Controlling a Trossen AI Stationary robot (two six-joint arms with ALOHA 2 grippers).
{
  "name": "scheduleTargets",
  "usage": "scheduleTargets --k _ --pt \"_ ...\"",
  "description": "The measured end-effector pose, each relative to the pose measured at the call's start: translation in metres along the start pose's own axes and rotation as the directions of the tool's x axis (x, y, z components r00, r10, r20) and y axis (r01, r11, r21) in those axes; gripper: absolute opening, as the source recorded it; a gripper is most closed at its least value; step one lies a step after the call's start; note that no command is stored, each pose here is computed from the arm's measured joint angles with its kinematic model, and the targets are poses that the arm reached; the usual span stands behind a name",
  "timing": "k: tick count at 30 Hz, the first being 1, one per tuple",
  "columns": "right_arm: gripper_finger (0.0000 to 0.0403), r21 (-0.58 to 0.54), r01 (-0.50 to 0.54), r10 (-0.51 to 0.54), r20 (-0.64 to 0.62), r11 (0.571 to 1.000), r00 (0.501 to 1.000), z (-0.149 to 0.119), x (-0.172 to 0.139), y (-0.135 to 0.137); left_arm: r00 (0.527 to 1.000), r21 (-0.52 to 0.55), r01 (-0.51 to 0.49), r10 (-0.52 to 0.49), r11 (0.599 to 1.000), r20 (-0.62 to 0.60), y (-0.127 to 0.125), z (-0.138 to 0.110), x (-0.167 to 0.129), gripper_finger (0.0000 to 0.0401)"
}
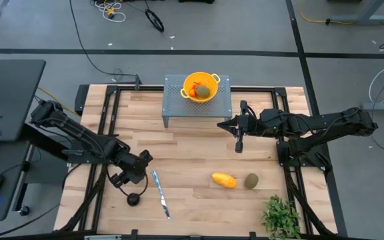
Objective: Pick & Place Fruit
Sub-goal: Put the pear into the yellow colander bowl on the shelf
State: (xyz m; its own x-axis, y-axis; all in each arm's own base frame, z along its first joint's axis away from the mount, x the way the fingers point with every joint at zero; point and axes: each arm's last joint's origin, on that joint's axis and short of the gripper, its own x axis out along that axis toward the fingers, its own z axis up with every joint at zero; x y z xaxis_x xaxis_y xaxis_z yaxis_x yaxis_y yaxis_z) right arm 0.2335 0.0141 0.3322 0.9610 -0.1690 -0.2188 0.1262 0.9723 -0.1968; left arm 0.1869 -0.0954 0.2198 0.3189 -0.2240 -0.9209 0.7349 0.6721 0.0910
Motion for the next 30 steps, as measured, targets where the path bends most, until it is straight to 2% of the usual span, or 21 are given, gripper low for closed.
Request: scheduleTargets --k 5,9,13,17,25,30 --pt "0.0022 0.000 0.000 0.000 0.000 1.000 1.000 0.000 0.000 0.000 1.000 0.006 -0.006 0.006 1.000 -0.002 0.000 0.000 0.000 0.0303" --pt "0.0022 0.000 0.001 -0.001 0.000 1.000 1.000 0.000 0.000 0.000 1.000 0.001 -0.015 0.015 1.000 -0.009 0.001 0.000 0.001 0.0318" --pt "0.0022 0.000 0.002 -0.002 0.000 1.000 1.000 0.000 0.000 0.000 0.996 -0.028 -0.009 0.006 1.000 -0.087 -0.001 -0.009 0.016 0.0320" --pt "0.0022 -0.001 0.001 -0.001 -0.004 1.000 1.000 0.000 0.000 0.000 0.989 -0.006 0.016 -0.016 1.000 -0.145 -0.004 -0.017 0.030 0.0320" --pt "0.0022 -0.006 0.001 -0.001 -0.023 1.000 1.000 -0.002 0.000 0.000 0.990 0.096 0.020 -0.007 0.995 -0.142 -0.007 -0.028 0.047 0.0320" --pt "0.0022 -0.011 0.047 -0.047 -0.042 0.999 0.998 -0.004 0.000 -0.001 0.994 0.127 0.038 -0.024 0.991 -0.110 -0.010 -0.034 0.055 0.0320"
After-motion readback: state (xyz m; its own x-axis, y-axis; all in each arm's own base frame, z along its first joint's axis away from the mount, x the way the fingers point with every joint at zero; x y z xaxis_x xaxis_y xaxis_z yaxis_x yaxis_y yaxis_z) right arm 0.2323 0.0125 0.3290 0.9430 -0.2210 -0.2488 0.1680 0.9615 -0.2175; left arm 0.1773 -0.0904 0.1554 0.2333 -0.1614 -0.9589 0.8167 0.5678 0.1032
